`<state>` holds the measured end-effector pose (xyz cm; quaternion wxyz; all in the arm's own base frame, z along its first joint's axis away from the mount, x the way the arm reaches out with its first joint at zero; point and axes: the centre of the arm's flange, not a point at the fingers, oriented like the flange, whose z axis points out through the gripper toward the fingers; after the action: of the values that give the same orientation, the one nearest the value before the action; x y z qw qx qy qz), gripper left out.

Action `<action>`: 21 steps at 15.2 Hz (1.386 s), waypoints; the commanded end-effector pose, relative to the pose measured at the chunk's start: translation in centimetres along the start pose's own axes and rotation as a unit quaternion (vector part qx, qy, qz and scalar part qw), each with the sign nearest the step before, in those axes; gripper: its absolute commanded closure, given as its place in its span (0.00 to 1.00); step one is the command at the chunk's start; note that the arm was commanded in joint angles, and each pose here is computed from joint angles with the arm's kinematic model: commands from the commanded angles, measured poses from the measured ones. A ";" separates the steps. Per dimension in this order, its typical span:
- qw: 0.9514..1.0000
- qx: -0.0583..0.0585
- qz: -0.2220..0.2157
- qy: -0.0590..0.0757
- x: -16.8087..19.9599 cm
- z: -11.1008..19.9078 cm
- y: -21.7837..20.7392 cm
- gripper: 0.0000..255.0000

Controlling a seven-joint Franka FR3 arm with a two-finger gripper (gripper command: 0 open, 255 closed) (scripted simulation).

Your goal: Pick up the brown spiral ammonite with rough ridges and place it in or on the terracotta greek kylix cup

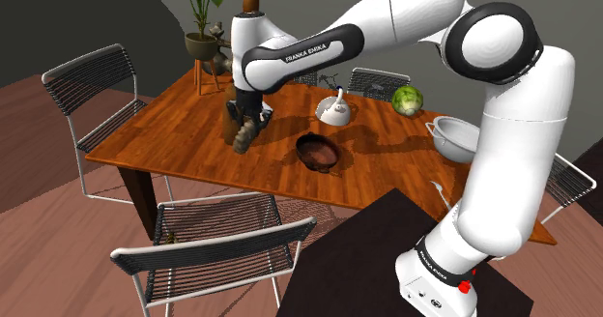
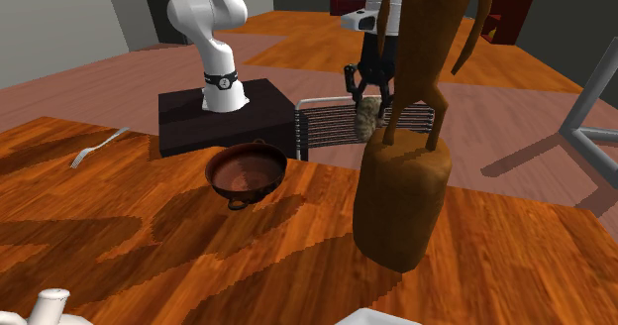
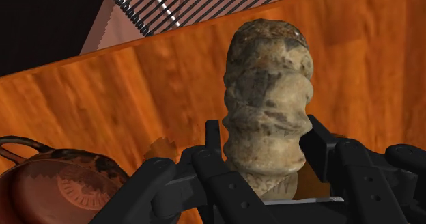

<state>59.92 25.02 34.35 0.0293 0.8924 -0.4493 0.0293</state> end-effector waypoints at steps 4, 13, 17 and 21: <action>1.000 0.000 0.000 0.000 0.0 -2.4 0.1 1.00; 1.000 0.000 0.000 0.000 7.4 -2.4 9.5 1.00; 1.000 0.000 0.000 0.000 10.6 -2.4 13.6 1.00; 1.000 0.000 0.000 0.000 13.9 -2.4 17.8 1.00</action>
<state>53.95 4.79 38.16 0.0295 0.8920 -0.4502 0.0290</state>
